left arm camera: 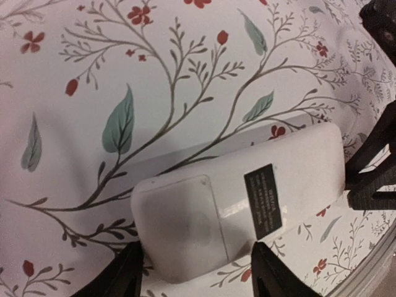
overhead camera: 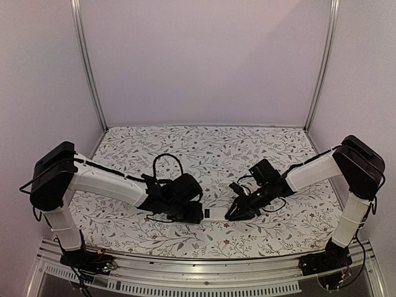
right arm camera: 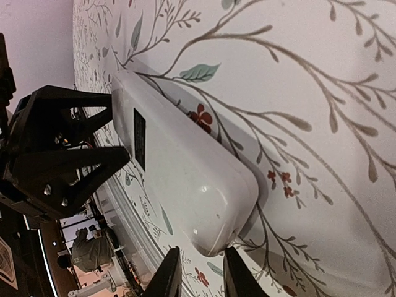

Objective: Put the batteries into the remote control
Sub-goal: Load the battery cover onto the remote control without the battery cover, then pick up the remote control from the center of the board.

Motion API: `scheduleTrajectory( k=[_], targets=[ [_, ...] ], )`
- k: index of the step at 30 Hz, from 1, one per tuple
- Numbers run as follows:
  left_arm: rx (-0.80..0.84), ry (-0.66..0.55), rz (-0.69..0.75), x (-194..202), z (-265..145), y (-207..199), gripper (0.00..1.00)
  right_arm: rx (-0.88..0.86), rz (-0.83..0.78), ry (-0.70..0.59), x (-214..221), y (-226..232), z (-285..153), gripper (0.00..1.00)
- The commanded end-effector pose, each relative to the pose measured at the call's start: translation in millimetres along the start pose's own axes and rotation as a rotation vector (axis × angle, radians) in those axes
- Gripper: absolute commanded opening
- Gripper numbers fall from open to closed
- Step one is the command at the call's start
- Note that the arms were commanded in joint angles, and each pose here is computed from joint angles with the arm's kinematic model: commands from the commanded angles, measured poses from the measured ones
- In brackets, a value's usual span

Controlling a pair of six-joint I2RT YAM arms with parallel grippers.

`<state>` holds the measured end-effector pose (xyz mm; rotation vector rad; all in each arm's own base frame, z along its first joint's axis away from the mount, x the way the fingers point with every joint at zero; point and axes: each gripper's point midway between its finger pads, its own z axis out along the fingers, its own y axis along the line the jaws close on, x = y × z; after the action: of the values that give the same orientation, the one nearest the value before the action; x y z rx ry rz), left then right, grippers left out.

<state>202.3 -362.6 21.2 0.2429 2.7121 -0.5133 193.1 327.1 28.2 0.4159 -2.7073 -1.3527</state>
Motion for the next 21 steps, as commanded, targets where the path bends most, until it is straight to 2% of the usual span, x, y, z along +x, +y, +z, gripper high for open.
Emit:
scheduleTrajectory(
  k=[1,4,5,6,13,17,21],
  targets=[
    [0.071,-0.029,0.089,-16.8,-20.8,-2.2,0.68,-0.005,-0.023,-0.055,-12.2,-0.5,-17.1,0.26],
    [0.077,-0.061,0.212,-32.4,-37.8,-6.0,0.91,0.009,-0.018,-0.068,-10.4,-4.1,-29.2,0.31],
    [0.084,-0.071,0.256,-39.4,-43.9,-10.9,0.97,0.014,-0.017,-0.07,-9.9,-5.8,-32.9,0.33],
    [0.085,-0.075,0.303,-44.0,-46.9,-12.9,0.99,0.015,-0.019,-0.074,-9.5,-5.7,-37.1,0.35],
    [0.153,0.058,0.71,-39.5,-37.1,-29.3,1.0,0.028,-0.067,-0.154,-14.8,-2.0,-73.8,0.55],
    [0.175,0.106,0.921,-34.6,-27.9,-33.3,0.99,0.05,-0.136,-0.207,-15.5,6.3,-90.7,0.6],
    [0.189,0.192,1.067,-28.1,-13.3,-35.1,0.91,0.073,-0.19,-0.259,-16.4,14.6,-105.5,0.61]
  ],
)
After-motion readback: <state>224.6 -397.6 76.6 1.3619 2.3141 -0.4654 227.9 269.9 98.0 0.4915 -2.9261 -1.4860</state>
